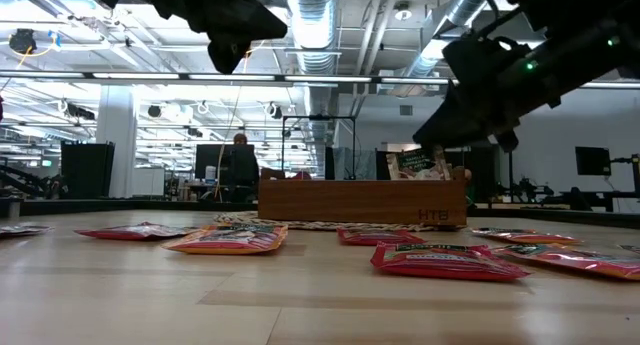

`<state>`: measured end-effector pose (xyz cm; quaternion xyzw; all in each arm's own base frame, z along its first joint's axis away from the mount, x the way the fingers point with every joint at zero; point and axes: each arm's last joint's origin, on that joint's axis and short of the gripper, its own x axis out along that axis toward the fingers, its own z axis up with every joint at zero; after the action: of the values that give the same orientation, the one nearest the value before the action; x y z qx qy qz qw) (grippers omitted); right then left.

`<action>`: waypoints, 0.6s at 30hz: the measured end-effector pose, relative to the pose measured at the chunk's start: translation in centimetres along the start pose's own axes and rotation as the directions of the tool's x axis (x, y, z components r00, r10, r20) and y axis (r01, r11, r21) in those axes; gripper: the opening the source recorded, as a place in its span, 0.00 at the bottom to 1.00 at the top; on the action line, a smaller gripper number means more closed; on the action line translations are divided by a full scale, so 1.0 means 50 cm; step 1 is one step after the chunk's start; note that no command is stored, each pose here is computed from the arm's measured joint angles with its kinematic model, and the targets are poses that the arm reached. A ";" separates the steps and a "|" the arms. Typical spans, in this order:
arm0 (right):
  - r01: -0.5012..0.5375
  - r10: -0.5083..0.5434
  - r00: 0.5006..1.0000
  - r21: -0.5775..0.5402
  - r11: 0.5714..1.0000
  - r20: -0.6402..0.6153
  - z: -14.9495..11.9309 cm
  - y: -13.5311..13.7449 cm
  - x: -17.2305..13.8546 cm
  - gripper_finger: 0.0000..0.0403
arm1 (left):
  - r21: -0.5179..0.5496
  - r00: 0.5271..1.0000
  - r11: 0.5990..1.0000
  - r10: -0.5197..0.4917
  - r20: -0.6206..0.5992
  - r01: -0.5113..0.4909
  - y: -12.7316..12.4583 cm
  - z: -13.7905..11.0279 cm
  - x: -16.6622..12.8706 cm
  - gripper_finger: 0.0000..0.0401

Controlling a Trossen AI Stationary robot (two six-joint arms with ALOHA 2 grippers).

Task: Pick & Place Tea
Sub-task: Put the brown tea bag into the right section of the wooden organizer

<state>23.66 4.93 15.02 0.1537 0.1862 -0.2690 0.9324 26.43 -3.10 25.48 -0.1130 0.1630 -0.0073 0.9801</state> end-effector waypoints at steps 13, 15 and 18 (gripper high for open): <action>0.014 -0.014 0.999 0.000 1.000 -0.043 0.001 0.014 -0.008 0.25 | -0.020 1.000 1.000 -0.002 0.002 0.002 0.000 0.000 0.000 0.00; 0.013 -0.013 1.000 -0.010 1.000 -0.020 0.012 0.022 -0.009 0.25 | -0.020 1.000 1.000 -0.007 0.000 0.007 -0.001 0.000 0.000 0.00; 0.031 -0.031 1.000 -0.039 0.999 -0.003 0.028 0.027 -0.004 0.25 | -0.020 1.000 1.000 -0.010 0.000 0.010 -0.001 0.000 0.000 0.00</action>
<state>24.60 5.56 16.61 0.1331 0.1955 -0.2797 0.9305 26.44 -3.13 25.50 -0.1238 0.1628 -0.0104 0.9788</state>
